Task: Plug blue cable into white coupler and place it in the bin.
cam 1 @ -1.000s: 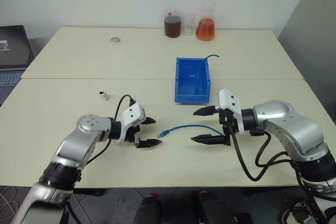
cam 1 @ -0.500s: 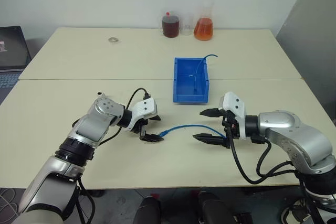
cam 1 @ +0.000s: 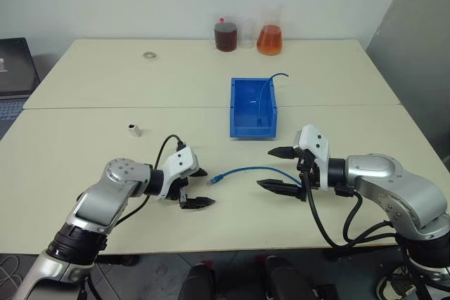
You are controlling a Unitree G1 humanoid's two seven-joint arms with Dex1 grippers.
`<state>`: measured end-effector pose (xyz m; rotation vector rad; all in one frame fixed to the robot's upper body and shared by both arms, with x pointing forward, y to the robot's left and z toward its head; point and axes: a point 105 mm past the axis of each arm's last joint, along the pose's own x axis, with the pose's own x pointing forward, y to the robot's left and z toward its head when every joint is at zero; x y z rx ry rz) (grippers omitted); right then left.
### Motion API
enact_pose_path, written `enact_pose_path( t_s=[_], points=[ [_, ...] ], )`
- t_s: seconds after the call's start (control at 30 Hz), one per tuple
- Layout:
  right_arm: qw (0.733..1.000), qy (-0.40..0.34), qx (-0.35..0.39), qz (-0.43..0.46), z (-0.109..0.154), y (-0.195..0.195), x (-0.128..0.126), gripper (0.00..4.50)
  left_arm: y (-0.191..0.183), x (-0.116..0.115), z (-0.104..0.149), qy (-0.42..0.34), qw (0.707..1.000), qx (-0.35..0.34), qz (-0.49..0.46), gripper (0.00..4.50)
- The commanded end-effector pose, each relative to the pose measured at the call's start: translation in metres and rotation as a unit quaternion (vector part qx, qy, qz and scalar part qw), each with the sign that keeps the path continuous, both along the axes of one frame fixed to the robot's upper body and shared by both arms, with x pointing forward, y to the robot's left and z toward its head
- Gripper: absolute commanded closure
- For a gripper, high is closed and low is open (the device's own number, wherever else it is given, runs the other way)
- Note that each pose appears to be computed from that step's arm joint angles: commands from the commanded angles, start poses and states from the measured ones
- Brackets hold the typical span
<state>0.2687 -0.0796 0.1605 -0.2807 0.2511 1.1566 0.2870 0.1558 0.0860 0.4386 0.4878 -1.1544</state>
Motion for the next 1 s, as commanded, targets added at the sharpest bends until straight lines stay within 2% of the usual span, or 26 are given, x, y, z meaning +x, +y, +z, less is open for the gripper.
enact_pose_path(
  t_s=[0.03, 0.13, 0.3, 0.33, 0.47, 0.6, 0.87, 0.9, 0.97, 1.0],
  points=[
    [1.0, -0.016, 0.009, 0.004, 0.007, 0.002, -0.001, 0.02, 0.007, 0.004, -0.013, -0.006, 1.0, -0.013, 0.022, 0.0],
    [1.0, -0.016, 0.008, 0.006, 0.006, 0.002, -0.001, 0.02, 0.003, 0.007, -0.013, -0.01, 0.998, -0.05, 0.024, 0.0],
    [1.0, -0.017, 0.005, 0.007, 0.007, 0.001, -0.001, 0.02, 0.003, 0.002, -0.02, 0.004, 0.999, -0.052, 0.014, 0.0],
    [1.0, -0.017, 0.004, 0.007, 0.007, 0.001, -0.001, 0.0, 0.002, -0.001, -0.02, 0.01, 0.998, -0.055, 0.007, 0.38],
    [1.0, -0.016, 0.003, 0.006, 0.006, 0.0, 0.0, 0.0, 0.0, -0.008, -0.017, 0.024, 0.997, -0.067, -0.008, 1.14],
    [1.0, -0.017, 0.003, 0.004, 0.006, 0.001, 0.001, 0.0, 0.0, -0.009, -0.015, 0.024, 0.997, -0.072, -0.006, 1.88],
    [1.0, -0.012, 0.005, 0.007, 0.004, 0.001, -0.002, 0.0, -0.001, -0.004, -0.025, 0.021, 0.997, -0.071, 0.021, 3.73],
    [1.0, -0.011, 0.005, 0.007, 0.004, 0.002, -0.002, 0.0, -0.003, -0.002, -0.026, 0.017, 0.997, -0.071, 0.026, 3.82],
    [1.0, -0.01, 0.005, 0.008, 0.003, 0.002, -0.003, 0.0, -0.007, 0.0, -0.028, 0.012, 0.997, -0.072, 0.03, 4.27],
    [1.0, -0.009, 0.005, 0.008, 0.003, 0.002, -0.003, 0.0, -0.01, 0.0, -0.028, 0.01, 0.997, -0.073, 0.03, 4.29]
  ],
)
